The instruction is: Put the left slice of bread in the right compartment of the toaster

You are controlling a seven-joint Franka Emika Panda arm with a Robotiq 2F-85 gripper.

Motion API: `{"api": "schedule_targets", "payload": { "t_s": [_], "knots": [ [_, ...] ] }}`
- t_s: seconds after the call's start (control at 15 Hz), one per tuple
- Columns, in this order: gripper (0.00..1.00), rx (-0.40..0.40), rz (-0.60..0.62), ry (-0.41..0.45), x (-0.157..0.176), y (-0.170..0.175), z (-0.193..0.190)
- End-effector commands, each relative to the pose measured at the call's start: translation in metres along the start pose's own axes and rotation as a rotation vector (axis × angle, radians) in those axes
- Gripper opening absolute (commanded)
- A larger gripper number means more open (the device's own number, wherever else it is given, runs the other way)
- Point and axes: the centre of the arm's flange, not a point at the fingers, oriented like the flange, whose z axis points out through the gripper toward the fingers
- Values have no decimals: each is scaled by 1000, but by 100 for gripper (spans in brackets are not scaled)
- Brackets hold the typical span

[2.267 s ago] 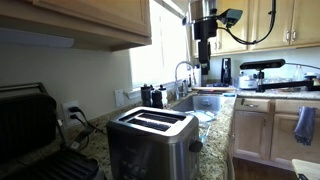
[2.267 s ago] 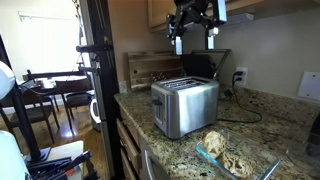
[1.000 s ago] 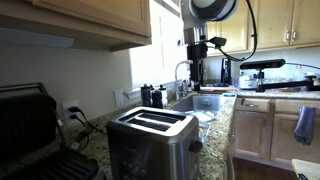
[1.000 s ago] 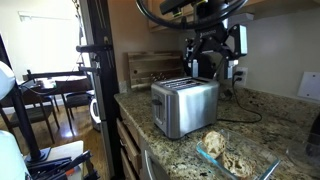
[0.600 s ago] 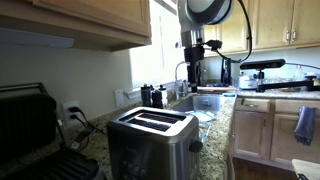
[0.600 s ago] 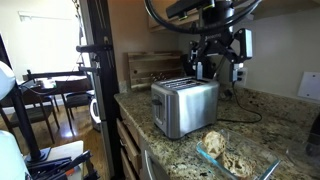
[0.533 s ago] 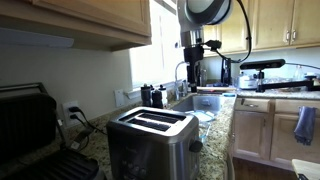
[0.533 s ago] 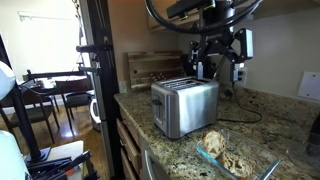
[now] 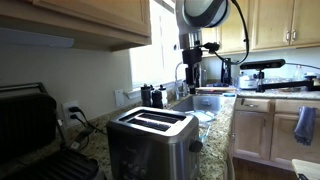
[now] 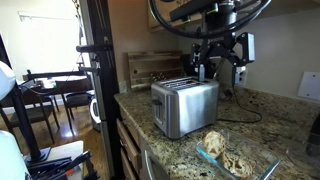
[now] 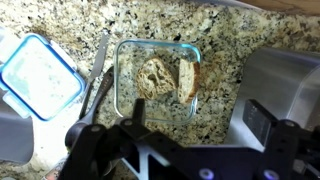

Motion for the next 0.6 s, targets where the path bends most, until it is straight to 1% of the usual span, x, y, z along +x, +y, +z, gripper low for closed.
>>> {"api": "schedule_targets", "payload": {
  "t_s": [0.0,0.53],
  "knots": [
    [100,0,-1,0,0,0,0],
    [100,3,-5,-16,0,-1,1]
  ]
}}
